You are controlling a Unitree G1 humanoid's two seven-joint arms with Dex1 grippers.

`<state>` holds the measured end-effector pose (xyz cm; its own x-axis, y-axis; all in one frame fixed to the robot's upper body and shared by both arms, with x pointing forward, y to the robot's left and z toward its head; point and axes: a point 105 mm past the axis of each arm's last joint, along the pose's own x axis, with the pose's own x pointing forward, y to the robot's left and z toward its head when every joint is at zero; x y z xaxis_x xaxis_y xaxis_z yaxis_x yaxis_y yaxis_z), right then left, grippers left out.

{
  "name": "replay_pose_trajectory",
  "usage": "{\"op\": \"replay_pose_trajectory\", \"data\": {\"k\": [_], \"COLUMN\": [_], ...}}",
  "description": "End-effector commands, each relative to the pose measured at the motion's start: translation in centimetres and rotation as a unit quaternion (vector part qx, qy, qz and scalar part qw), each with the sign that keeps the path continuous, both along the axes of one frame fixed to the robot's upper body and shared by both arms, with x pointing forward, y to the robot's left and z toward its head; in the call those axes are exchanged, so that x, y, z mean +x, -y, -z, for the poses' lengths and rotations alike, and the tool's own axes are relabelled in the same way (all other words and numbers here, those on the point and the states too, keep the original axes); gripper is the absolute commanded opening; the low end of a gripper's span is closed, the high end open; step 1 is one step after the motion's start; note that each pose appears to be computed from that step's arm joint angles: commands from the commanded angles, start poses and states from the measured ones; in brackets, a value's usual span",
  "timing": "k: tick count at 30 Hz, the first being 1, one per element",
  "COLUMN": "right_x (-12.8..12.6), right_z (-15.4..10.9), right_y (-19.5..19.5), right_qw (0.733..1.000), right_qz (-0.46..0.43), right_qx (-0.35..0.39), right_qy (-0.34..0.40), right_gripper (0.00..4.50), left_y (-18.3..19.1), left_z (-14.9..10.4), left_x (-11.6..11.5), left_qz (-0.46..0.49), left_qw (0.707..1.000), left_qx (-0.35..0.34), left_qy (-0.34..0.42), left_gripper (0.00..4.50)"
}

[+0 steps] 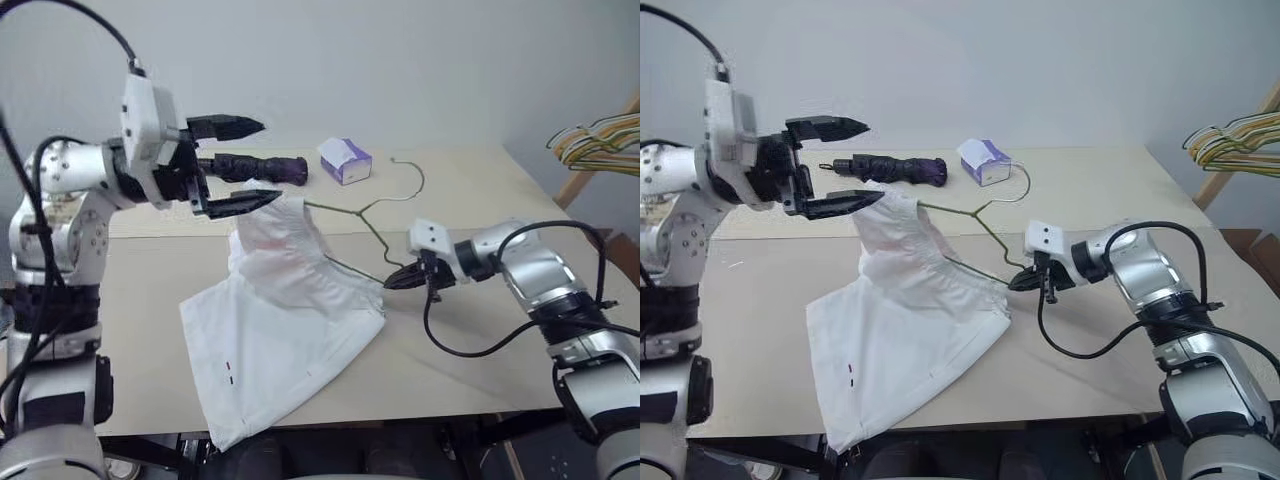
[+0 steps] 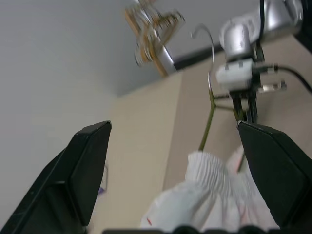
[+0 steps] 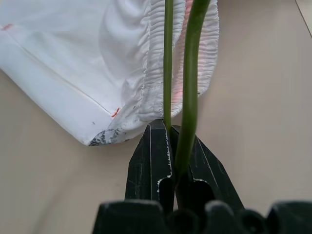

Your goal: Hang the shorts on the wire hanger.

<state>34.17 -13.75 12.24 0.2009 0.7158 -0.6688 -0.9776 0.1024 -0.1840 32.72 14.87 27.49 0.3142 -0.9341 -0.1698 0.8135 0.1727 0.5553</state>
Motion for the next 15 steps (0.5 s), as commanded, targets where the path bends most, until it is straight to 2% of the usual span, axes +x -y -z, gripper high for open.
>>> {"op": "replay_pose_trajectory", "data": {"k": [1, 6, 10, 15], "right_x": [0.4, 0.5, 0.2, 0.0], "right_z": [-1.0, -0.1, 0.0, 0.0], "right_y": [-0.8, -0.9, -1.4, -1.9], "right_qw": [0.999, 0.997, 0.997, 0.996], "right_qz": [-0.016, -0.016, -0.009, -0.013], "right_qx": [-0.026, -0.072, -0.075, -0.086], "right_qy": [0.037, 0.038, 0.017, 0.025], "right_gripper": [0.0, 0.0, 0.0, 0.0], "left_y": [-0.7, -1.1, -0.6, 0.1], "left_z": [1.7, 3.2, 4.7, 6.4], "left_x": [0.0, 0.4, 0.9, 1.4], "left_qz": [0.033, 0.057, 0.059, 0.064], "left_qw": [0.993, 0.982, 0.972, 0.965], "left_qx": [0.108, 0.17, 0.209, 0.234], "left_qy": [-0.013, -0.063, -0.085, -0.099], "left_gripper": [4.47, 4.47, 4.47, 4.47]}}
